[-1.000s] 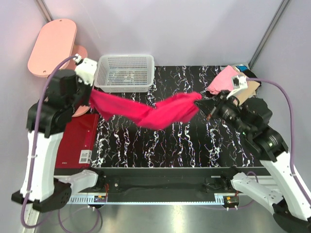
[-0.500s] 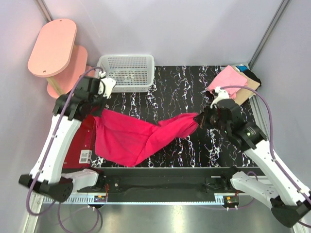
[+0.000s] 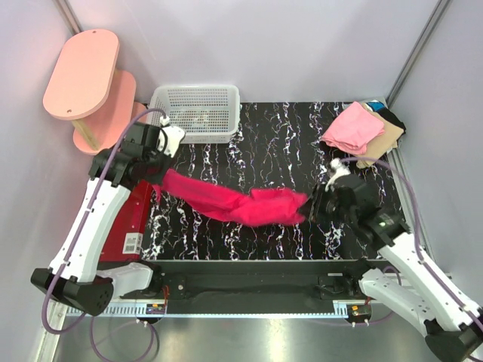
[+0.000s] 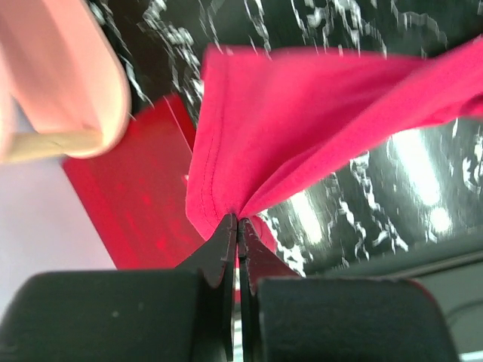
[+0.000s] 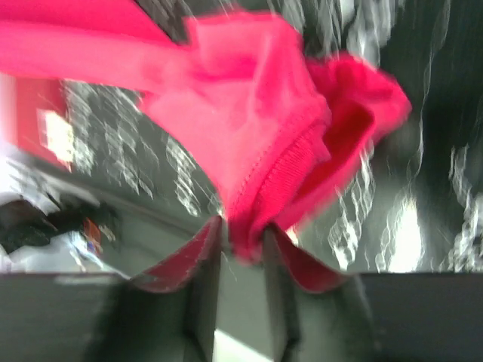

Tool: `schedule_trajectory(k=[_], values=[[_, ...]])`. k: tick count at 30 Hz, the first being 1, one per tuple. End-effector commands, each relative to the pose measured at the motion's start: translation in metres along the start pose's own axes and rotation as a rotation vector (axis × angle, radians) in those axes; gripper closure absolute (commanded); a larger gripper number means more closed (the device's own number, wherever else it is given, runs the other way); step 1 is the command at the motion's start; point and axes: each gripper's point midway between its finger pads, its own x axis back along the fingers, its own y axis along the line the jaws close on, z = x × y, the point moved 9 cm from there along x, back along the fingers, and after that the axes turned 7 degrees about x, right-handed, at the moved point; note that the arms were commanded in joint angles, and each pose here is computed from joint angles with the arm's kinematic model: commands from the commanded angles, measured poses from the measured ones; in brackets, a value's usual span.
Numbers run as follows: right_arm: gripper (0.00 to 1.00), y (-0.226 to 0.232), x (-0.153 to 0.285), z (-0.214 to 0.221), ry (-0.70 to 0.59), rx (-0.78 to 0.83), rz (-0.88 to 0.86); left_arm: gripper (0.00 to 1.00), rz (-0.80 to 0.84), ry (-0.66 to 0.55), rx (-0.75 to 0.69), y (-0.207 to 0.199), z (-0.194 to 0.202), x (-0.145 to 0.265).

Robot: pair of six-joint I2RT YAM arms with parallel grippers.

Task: Fold and stack the t-shirts
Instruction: Flatten out the tshirt

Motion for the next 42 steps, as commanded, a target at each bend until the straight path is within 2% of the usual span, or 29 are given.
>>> schedule_trajectory(k=[1,3,5,6,8,10,12,16,21,36,42], values=[[0.53,-0.018,-0.018,0.063,0.369,-0.187,0.032,1.0,0.034,-0.022,0.006,-0.005,0.002,-0.008],[0.36,-0.017,-0.02,0.046,0.314,-0.148,0.094,1.0,0.043,-0.024,0.011,-0.005,-0.004,-0.009],[0.33,-0.015,-0.035,0.029,0.319,-0.081,0.144,1.0,0.052,-0.03,0.016,-0.005,-0.01,-0.01],[0.32,-0.007,-0.038,0.007,0.271,-0.05,0.157,1.0,0.055,-0.033,0.018,-0.005,-0.012,-0.01],[0.31,-0.007,-0.063,-0.007,0.294,0.006,0.202,1.0,0.06,-0.037,0.02,-0.006,-0.015,-0.01],[0.31,-0.001,-0.084,-0.024,0.234,0.035,0.177,1.0,0.058,-0.037,0.02,-0.006,-0.016,-0.01],[0.3,-0.002,-0.11,-0.025,0.256,0.039,0.165,1.0,0.054,-0.036,0.023,-0.005,-0.014,-0.01],[0.33,-0.007,-0.158,-0.016,0.293,0.01,0.144,1.0,0.035,-0.028,0.014,-0.004,-0.009,-0.01],[0.38,0.001,-0.179,0.003,0.38,-0.019,-0.07,1.0,0.025,-0.017,0.01,-0.004,-0.005,-0.012],[0.44,-0.026,-0.204,0.04,0.479,-0.023,0.008,1.0,0.032,-0.038,0.018,-0.004,-0.008,-0.01],[0.47,-0.026,-0.209,0.045,0.49,-0.041,-0.013,1.0,0.037,-0.036,0.024,-0.005,-0.008,-0.011]])
